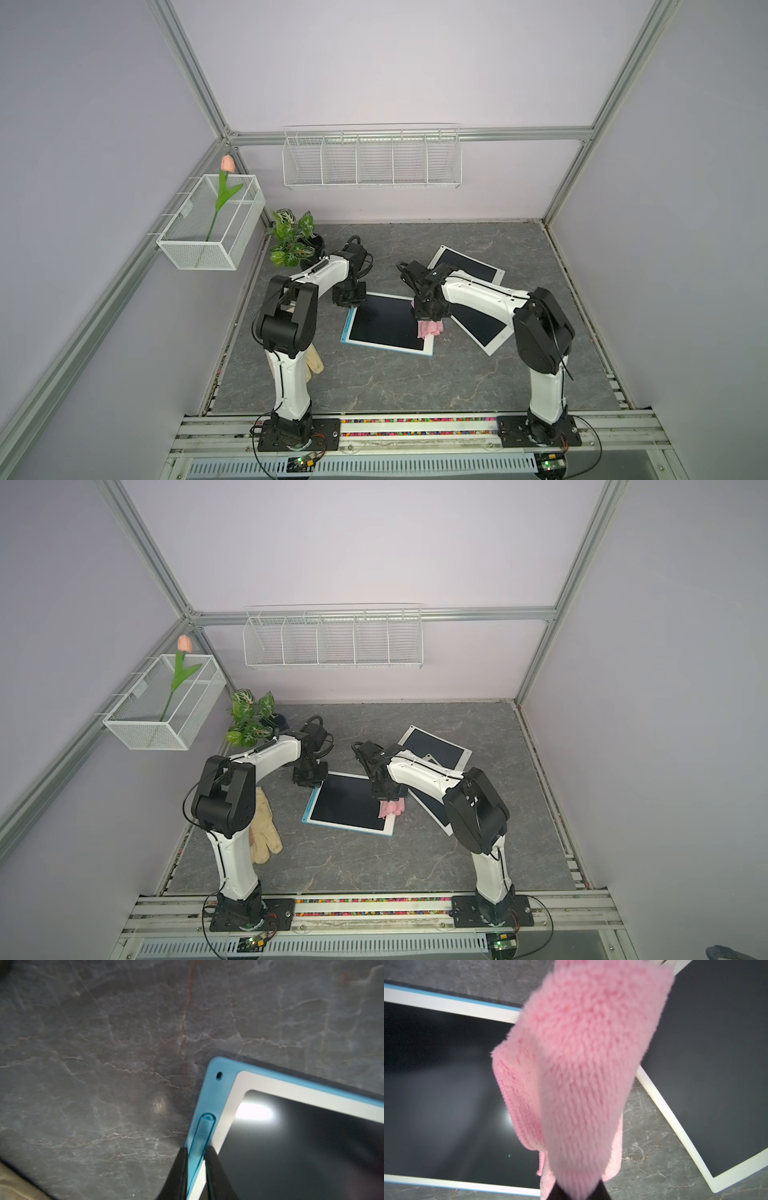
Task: Wipe the drawing tablet
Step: Wipe the dirt from the drawing tablet.
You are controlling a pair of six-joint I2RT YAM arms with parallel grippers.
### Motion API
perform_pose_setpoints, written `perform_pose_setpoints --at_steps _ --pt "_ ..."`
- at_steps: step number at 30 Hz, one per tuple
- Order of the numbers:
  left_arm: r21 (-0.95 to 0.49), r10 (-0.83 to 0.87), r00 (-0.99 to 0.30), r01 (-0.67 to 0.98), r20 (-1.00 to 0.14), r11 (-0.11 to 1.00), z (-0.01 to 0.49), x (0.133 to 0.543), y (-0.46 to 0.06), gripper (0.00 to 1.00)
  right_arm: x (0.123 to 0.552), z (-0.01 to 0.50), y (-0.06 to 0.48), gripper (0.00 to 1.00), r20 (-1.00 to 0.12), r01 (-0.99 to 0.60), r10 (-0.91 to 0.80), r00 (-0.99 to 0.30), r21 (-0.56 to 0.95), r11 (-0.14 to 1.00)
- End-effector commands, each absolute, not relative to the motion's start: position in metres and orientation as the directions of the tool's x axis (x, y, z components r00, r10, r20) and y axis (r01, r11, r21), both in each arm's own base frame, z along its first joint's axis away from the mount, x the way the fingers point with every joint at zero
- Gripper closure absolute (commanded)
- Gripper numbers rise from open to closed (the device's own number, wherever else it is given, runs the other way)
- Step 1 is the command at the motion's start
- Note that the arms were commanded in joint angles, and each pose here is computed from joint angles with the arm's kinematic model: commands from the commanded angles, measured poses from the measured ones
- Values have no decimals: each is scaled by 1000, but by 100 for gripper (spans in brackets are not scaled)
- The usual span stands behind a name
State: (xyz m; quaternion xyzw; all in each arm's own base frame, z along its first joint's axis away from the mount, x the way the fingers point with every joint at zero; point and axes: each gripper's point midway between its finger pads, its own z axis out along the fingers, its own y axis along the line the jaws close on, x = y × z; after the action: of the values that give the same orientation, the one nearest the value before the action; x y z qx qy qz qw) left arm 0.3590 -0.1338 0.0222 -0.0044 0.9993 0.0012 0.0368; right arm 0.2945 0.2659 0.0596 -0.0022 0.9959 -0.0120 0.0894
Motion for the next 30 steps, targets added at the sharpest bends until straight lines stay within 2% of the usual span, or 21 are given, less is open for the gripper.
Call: perform_pose_setpoints --at_steps 1,8,21,26,30 --pt "89 -19 -997 -13 69 996 -20 327 -116 81 279 33 261 93 -109 -5 -11 -994 -61 998" --pt "91 -20 -997 -13 69 996 -20 326 -115 81 244 -16 253 93 21 -15 -12 -1000 -108 994" --pt "93 -17 -998 -10 68 996 -20 326 -115 80 268 54 245 93 -171 7 -4 -985 -64 998" --pt "94 -21 -997 -14 70 995 -21 324 -114 81 295 53 276 93 -179 -28 -32 -983 -26 999" --pt "96 -21 -997 -14 75 995 -23 323 -113 81 307 35 299 93 -137 -43 -44 -990 -10 999"
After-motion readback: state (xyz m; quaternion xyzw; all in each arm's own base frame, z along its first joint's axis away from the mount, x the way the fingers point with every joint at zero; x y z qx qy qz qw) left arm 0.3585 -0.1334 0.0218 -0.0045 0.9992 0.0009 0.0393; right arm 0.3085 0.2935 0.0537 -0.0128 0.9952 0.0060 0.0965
